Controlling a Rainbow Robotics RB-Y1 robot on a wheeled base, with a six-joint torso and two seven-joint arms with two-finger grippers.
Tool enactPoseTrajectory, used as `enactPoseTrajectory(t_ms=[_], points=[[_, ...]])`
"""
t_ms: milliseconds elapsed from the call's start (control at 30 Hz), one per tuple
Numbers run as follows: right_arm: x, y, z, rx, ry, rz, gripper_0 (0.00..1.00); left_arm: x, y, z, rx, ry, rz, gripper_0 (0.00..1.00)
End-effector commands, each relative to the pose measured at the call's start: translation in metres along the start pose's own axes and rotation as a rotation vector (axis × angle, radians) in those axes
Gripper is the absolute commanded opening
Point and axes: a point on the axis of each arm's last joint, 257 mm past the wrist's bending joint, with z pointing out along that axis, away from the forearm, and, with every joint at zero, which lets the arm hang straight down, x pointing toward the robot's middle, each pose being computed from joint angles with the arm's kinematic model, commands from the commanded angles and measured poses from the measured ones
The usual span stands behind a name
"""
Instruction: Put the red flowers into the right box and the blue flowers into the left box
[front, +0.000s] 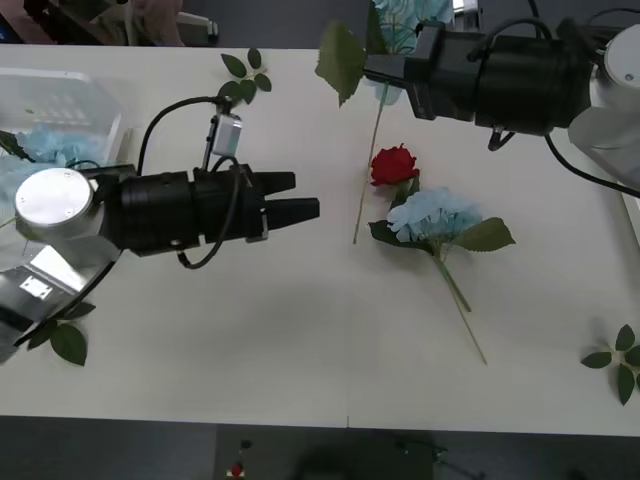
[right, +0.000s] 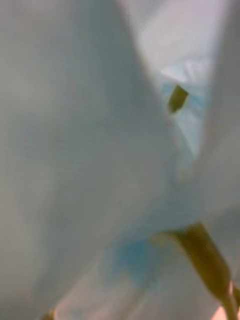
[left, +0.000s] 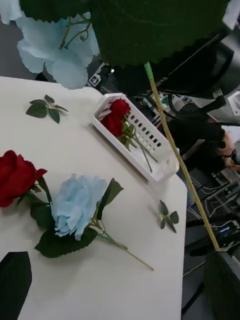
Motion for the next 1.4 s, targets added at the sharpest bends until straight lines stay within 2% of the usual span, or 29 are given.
enactPoseTrajectory(t_ms=[33,233,267,333,367,400,467,500,533,700,833,967,1000,1033,1067,1400], points=[[-0.011,0.021,0.006,-0.024,-0.014,-0.021,0.0,-0.024,-0.009,0.03,0.044,0.001,0.045,1.0],[-0.01,0.019,0.007,-0.02,-0.015,-0.02,0.0,-0.036,-0.017,0.037,0.065,0.004,0.06,1.0],[-0.01,0.02,0.007,-0.022,-0.014,-0.02,0.0,-0.034,-0.019,0.039,0.069,0.009,0.059,0.97],[-0.01,0.02,0.007,-0.021,-0.014,-0.022,0.0,-0.031,-0.021,0.042,0.075,0.019,0.055,0.39],[-0.01,0.02,0.007,-0.021,-0.014,-0.023,0.0,-0.027,-0.022,0.044,0.077,0.025,0.051,0.3],[-0.01,0.02,0.008,-0.023,-0.013,-0.022,0.0,-0.025,-0.023,0.046,0.078,0.028,0.045,0.3],[-0.01,0.02,0.008,-0.022,-0.017,-0.023,0.0,-0.024,-0.024,0.047,0.081,0.03,0.042,0.22],[-0.01,0.02,0.009,-0.024,-0.018,-0.021,0.0,-0.023,-0.025,0.047,0.084,0.033,0.038,0.12],[-0.01,0.02,0.009,-0.024,-0.019,-0.019,0.0,-0.022,-0.025,0.048,0.084,0.035,0.034,0.08],[-0.01,0.02,0.009,-0.024,-0.021,-0.022,0.0,-0.02,-0.033,0.055,0.102,0.04,0.02,0.06],[-0.011,0.02,0.009,-0.024,-0.023,-0.021,0.0,-0.021,-0.036,0.058,0.111,0.034,0.006,0.06],[-0.011,0.021,0.009,-0.025,-0.023,-0.025,0.0,-0.039,-0.032,0.047,0.109,-0.008,-0.024,0.07],[-0.011,0.02,0.009,-0.024,-0.023,-0.019,0.0,-0.042,-0.03,0.044,0.105,-0.013,-0.022,0.23],[-0.011,0.021,0.009,-0.025,-0.023,-0.022,0.0,-0.051,-0.025,0.038,0.091,-0.027,-0.015,0.79],[-0.011,0.02,0.009,-0.024,-0.023,-0.019,0.0,-0.056,-0.02,0.033,0.081,-0.031,-0.006,1.0],[-0.011,0.021,0.009,-0.025,-0.023,-0.022,0.0,-0.051,-0.026,0.024,0.113,0.0,-0.01,1.0]])
